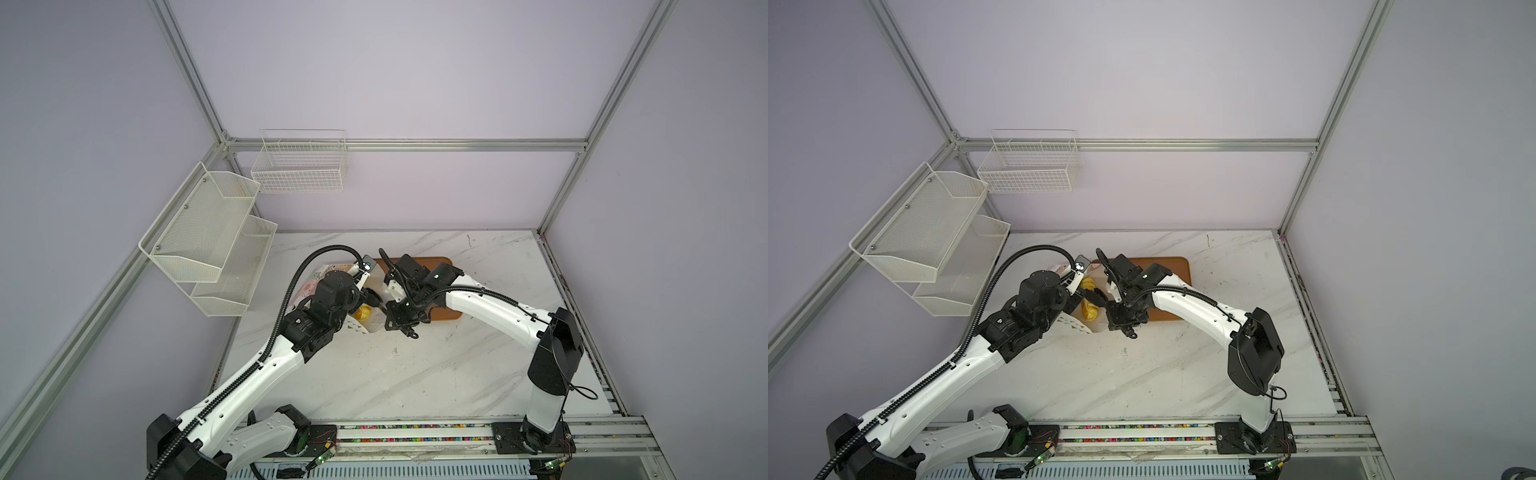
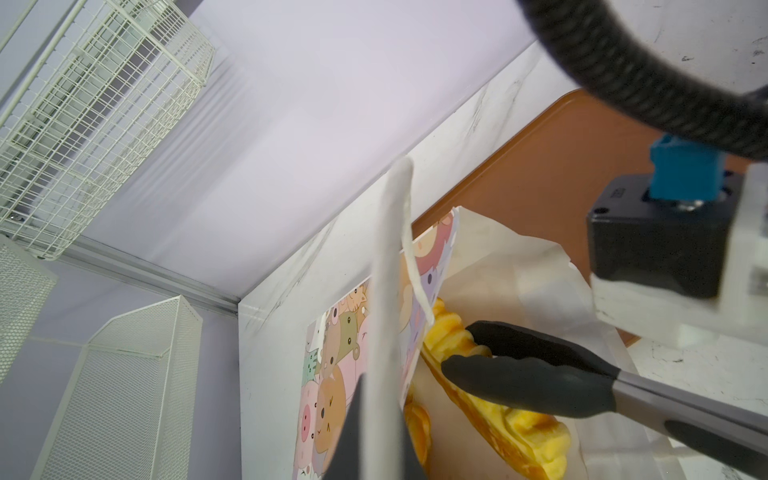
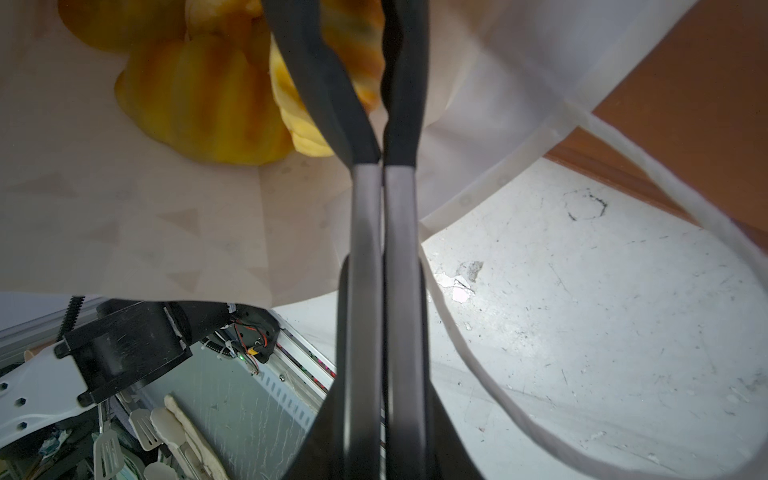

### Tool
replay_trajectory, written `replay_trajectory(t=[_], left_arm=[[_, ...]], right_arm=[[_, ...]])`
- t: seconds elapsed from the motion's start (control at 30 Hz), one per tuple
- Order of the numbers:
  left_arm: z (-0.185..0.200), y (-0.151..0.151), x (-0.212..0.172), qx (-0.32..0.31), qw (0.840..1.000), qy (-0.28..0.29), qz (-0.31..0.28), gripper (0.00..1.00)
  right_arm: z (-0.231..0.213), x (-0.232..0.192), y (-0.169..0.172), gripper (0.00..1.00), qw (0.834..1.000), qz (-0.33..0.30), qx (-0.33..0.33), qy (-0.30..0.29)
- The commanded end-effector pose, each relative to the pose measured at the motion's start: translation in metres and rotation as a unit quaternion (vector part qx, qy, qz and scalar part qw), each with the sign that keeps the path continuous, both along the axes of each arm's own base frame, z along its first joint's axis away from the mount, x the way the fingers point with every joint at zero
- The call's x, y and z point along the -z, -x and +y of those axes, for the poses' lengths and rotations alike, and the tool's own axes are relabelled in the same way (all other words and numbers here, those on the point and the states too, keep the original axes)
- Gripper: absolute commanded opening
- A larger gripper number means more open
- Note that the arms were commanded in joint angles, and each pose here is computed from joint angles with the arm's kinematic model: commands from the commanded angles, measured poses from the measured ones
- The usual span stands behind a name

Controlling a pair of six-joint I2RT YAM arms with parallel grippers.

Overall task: Take the fake bread out of the paper bag
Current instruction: 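Insert the tongs into the bag mouth with the right gripper, then close the tongs on a yellow bread roll with the right gripper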

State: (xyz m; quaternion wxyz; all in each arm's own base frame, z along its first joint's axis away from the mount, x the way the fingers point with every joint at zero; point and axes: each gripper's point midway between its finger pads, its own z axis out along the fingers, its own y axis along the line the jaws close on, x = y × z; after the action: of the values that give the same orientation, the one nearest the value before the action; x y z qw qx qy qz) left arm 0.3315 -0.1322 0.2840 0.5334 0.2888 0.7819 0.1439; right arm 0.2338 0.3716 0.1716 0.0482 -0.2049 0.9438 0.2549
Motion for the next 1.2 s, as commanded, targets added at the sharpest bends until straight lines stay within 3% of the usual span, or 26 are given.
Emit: replay_trajectory(t=[0.0, 0.63, 1.17], left_arm=[[0.006, -0.003, 0.005, -0.014, 1.0, -0.018, -0.005, 0.0], [0.019, -0.013, -0.006, -0.078, 0.997, -0.01, -0.004, 0.0], [0.015, -0.019, 0.001, -0.085, 0.996, -0.006, 0.007, 0.0]], right_arm=[[-0.01, -0.02, -0.001, 0.0, 1.0, -0.023, 0.001, -0.011], [-0.038, -0.05, 0.002, 0.0, 0.998, -0.046, 0.034, -0.026], [-0.053, -0.052, 0.006, 0.0, 0.997, -0.043, 0.049, -0.033]])
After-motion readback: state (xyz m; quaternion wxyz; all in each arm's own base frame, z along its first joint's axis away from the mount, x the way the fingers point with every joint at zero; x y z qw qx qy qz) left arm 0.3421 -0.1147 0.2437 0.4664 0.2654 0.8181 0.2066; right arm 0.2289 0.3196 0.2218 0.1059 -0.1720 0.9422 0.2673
